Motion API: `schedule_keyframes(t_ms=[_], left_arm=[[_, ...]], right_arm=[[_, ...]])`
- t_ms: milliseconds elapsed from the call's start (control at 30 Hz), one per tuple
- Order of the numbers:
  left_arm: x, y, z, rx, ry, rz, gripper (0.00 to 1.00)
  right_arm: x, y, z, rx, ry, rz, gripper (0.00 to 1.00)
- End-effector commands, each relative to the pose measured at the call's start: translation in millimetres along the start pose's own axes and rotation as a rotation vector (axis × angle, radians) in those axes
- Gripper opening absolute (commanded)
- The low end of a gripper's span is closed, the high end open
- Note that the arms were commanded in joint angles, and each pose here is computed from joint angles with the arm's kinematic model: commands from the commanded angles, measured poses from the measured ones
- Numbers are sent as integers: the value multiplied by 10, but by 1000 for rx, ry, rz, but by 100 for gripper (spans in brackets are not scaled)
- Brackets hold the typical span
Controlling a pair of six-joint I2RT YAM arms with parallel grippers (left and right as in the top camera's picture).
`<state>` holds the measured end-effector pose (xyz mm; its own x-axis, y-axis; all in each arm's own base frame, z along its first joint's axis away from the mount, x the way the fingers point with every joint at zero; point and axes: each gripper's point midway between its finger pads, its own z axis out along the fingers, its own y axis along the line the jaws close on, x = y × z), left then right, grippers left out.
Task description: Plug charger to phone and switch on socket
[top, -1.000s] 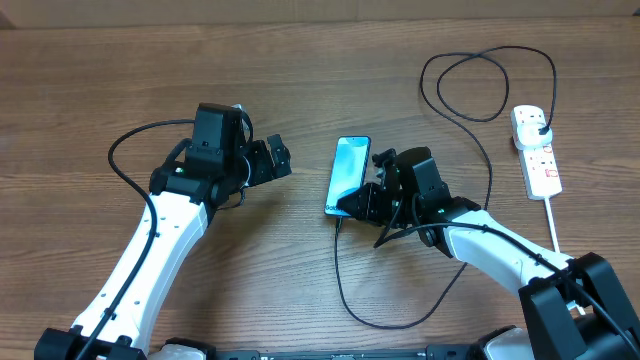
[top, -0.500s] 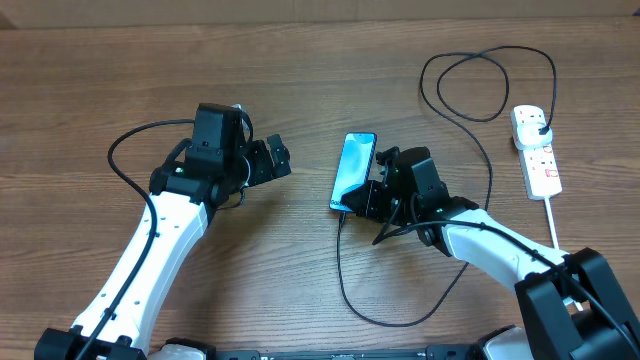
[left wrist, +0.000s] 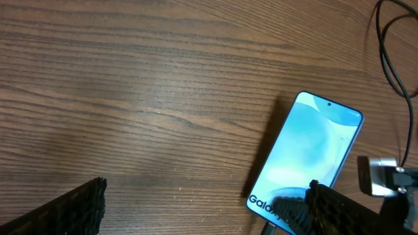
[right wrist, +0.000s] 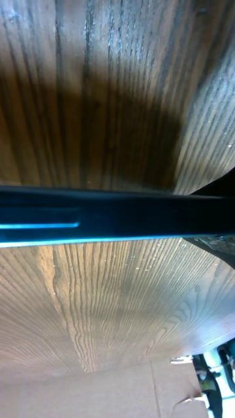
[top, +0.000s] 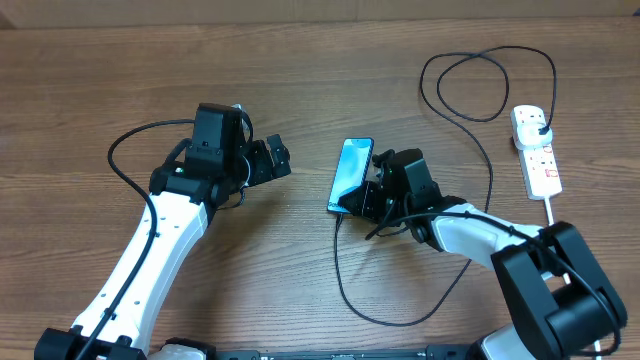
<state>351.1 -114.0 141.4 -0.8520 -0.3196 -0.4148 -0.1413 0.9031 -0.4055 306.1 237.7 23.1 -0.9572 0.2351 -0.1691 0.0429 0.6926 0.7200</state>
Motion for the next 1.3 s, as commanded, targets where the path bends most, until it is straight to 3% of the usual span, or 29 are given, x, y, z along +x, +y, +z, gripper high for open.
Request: schedule_keyframes(t_ms=[0, 800, 1167, 1267], left_arm=[[-75, -8, -71, 0, -32, 19, 100], [-75, -8, -71, 0, -32, 19, 100], [-75, -7, -71, 0, -32, 19, 100], [-76, -8, -72, 0, -32, 19, 100]], right_arm=[[-47, 75, 20, -29, -3, 15, 4], [57, 232, 258, -74, 15, -20, 6], [55, 241, 266, -78, 13, -23, 15], [53, 240, 265, -78, 13, -22, 23]])
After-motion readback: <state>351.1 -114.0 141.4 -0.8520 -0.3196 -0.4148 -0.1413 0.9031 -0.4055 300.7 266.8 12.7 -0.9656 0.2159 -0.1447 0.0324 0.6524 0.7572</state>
